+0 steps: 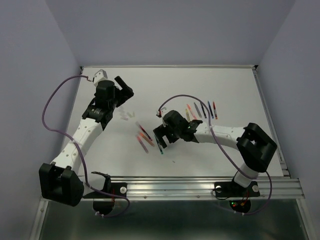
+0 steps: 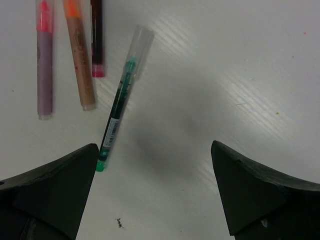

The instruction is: Open the pen caps

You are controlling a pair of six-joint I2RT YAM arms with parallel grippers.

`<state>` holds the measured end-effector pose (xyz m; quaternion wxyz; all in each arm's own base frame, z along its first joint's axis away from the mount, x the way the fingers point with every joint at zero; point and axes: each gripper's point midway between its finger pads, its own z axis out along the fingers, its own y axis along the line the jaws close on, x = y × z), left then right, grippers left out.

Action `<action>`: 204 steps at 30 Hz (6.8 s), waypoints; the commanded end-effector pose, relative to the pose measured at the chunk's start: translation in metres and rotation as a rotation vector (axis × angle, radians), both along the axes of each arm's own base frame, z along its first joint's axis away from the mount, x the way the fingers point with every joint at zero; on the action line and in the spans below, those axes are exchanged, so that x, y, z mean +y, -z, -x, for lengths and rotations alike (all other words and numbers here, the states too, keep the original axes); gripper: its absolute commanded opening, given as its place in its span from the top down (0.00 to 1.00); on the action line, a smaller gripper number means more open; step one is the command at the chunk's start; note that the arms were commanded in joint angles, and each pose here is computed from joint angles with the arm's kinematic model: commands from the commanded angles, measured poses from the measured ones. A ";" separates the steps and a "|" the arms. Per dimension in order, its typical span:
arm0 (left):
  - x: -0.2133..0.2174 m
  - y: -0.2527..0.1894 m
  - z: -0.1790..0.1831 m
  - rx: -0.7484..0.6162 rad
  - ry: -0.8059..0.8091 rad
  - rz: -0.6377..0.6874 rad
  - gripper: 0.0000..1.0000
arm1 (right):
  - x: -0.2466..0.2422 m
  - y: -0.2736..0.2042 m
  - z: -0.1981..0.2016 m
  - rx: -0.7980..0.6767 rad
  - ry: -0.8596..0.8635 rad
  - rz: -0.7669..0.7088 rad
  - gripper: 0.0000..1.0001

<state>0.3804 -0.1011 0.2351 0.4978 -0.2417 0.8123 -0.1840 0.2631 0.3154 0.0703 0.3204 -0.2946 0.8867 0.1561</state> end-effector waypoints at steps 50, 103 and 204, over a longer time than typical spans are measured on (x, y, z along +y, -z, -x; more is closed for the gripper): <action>-0.106 0.029 0.018 0.025 0.356 0.158 0.01 | 0.041 -0.098 -0.060 -0.201 0.143 -0.236 0.99; -0.125 0.012 0.017 -0.047 0.332 0.249 1.00 | 0.074 -0.142 -0.078 -0.294 0.077 -0.352 0.85; 0.035 0.037 0.030 0.063 -0.141 0.025 0.01 | 0.093 -0.017 -0.086 -0.185 0.014 -0.014 0.00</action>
